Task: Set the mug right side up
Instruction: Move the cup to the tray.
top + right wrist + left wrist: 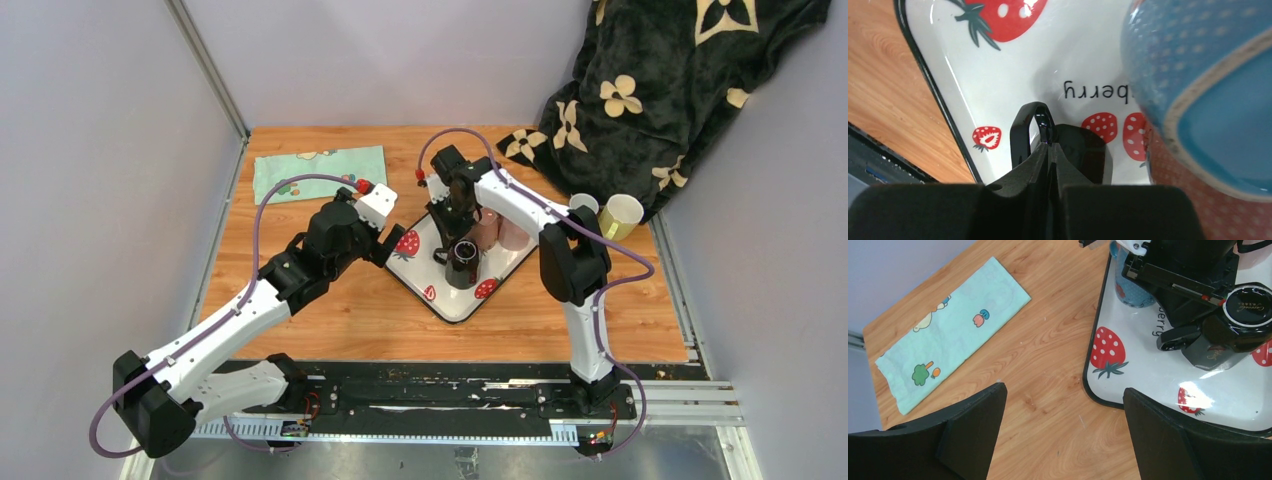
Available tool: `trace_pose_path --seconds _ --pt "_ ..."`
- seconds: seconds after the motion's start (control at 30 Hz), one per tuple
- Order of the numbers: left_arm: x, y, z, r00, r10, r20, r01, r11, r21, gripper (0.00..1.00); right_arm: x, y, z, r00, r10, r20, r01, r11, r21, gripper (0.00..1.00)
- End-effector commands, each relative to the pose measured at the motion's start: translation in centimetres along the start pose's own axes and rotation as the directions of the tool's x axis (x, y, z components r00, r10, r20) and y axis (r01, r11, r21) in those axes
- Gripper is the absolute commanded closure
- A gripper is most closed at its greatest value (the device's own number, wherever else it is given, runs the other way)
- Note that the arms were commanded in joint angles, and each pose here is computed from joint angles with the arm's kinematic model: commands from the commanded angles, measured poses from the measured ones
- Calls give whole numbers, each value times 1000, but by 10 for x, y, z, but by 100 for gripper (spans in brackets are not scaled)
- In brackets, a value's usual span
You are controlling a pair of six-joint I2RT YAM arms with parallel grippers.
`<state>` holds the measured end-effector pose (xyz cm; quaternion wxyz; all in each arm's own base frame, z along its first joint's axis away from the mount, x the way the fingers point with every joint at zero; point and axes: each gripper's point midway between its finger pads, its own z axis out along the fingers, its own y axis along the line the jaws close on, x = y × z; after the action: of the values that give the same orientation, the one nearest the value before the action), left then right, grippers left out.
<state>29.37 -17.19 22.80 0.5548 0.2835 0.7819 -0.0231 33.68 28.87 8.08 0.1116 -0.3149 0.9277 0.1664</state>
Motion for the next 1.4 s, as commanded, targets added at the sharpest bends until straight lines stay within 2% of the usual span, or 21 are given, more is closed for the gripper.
trace_pose_path --seconds 0.0,0.27,0.37,0.47,0.57,0.73,0.93,1.1,1.27,1.37 --pt "-4 6 -3 1000 2 24 -2 1000 -24 5 9 23 -2 997 -56 -51 51 995 -89 89" --pt "-7 9 -6 999 1 43 0 1000 -31 5 8 56 -12 992 -124 -31 113 964 -240 90" --pt "-8 8 -6 999 1 45 1 1000 -28 5 4 59 -17 992 -128 -14 121 960 -251 90" --pt "-9 6 -8 999 2 54 -1 1000 -12 5 -5 48 -25 993 -119 14 119 980 -162 89" --pt "-12 -7 -9 997 19 80 -24 998 65 5 -16 29 -39 991 -111 71 113 993 -21 87" --pt "-21 -37 -14 988 24 156 -60 971 233 5 -32 15 -79 966 -119 229 92 988 125 84" --pt "-29 -66 -18 965 -2 264 -99 924 370 6 -28 -3 -127 906 -89 414 -19 968 249 80" --pt "-30 -86 -15 932 3 362 -170 887 430 7 2 -25 -156 846 -71 528 -127 936 330 76" --pt "-23 -119 -20 889 90 450 -355 755 551 8 33 -28 -172 795 -83 601 -150 933 327 74" --pt "-20 -129 -14 876 118 467 -404 708 579 10 48 -25 -178 766 -87 637 -152 938 312 73"
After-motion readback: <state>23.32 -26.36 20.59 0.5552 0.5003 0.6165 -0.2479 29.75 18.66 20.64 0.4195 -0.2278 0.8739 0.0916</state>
